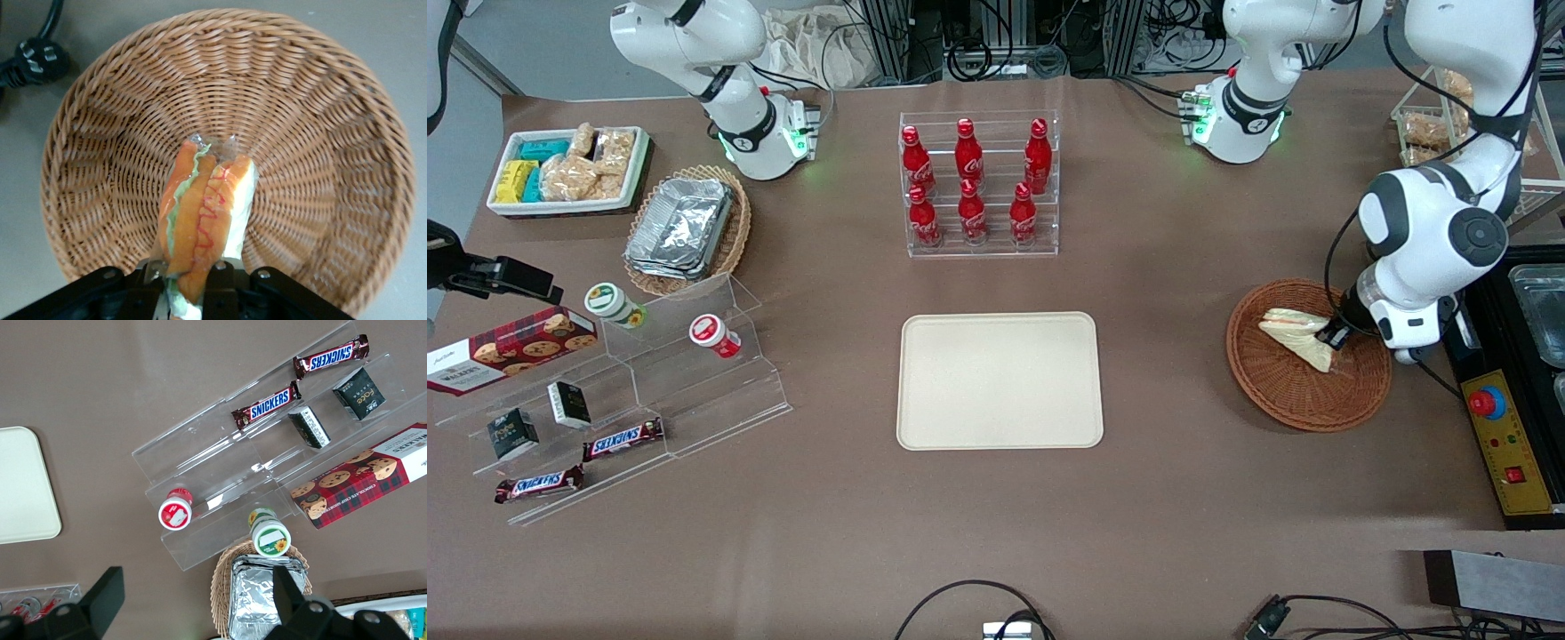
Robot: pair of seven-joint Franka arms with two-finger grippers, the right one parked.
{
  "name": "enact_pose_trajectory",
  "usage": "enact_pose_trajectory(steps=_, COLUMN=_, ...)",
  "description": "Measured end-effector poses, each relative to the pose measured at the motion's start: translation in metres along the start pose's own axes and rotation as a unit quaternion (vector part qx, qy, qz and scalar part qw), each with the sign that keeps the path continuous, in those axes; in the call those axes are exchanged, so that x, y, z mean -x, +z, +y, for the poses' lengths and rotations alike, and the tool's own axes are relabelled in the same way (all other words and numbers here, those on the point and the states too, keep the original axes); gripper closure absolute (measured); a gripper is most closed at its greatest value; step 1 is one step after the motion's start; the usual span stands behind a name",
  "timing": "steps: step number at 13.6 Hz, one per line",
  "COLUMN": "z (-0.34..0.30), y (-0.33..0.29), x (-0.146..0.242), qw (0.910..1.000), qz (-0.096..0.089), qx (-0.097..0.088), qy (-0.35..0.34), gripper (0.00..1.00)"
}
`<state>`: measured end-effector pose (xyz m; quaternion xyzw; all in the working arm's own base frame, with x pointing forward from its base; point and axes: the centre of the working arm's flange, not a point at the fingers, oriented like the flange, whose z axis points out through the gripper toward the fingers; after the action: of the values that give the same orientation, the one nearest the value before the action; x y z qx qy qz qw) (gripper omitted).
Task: Place sandwich from basket to tray
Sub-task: 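Lift the sandwich out of the basket and carry it toward the tray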
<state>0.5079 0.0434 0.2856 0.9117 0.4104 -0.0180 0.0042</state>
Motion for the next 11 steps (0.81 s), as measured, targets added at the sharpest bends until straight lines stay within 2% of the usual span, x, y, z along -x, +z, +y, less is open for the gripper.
enact_pose_trajectory(steps=6, z=0.041, y=-0.107, x=0.026, qw=0.9943, qz=-0.036, qx=-0.017, qy=0.099, gripper=0.82)
enact_pose_trajectory(steps=11, z=0.096, y=-0.154, x=0.090, qw=0.9850, qz=-0.020, qx=-0.006, qy=0.171, gripper=0.82)
